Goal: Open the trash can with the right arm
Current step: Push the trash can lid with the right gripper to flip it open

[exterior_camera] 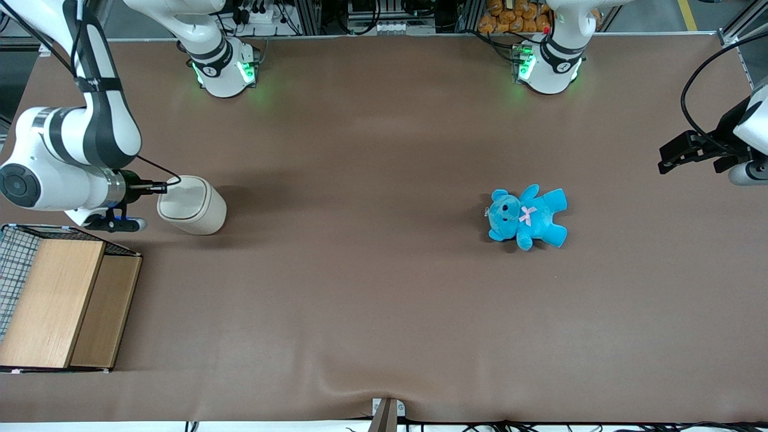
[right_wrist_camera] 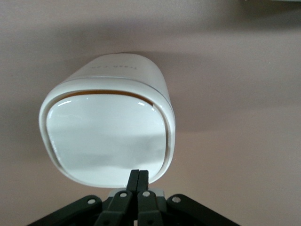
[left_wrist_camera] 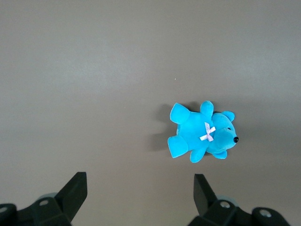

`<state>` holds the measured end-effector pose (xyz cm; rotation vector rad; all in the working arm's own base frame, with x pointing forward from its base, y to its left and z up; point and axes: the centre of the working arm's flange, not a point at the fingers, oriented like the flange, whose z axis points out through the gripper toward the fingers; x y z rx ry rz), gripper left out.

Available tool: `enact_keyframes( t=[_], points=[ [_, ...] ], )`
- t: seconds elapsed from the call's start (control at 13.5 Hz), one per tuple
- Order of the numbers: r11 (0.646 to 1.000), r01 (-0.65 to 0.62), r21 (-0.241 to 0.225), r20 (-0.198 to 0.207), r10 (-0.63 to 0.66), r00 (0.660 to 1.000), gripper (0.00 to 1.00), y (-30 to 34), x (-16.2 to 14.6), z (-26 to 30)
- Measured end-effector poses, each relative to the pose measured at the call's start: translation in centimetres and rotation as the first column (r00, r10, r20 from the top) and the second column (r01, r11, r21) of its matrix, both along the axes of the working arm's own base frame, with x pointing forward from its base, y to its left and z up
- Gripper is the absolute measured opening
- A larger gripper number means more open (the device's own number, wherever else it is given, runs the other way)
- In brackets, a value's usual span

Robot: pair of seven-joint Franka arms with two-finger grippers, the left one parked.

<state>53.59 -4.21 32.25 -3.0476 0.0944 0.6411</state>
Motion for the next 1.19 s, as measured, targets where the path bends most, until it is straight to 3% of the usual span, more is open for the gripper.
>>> enact_keyframes(
  t=[0.44,1.04,1.19],
  points=[
    [1.0,0.016,-0.003,-0.026,-0.016,1.0,0.01,-0.9,0.1,-2.6],
    [1.0,0.017,-0.002,-0.027,-0.017,0.999,0.01,-1.0,0.2,-2.3],
    [1.0,0.016,-0.003,-0.011,-0.016,1.0,0.01,-1.0,0.8,-0.3]
  ],
)
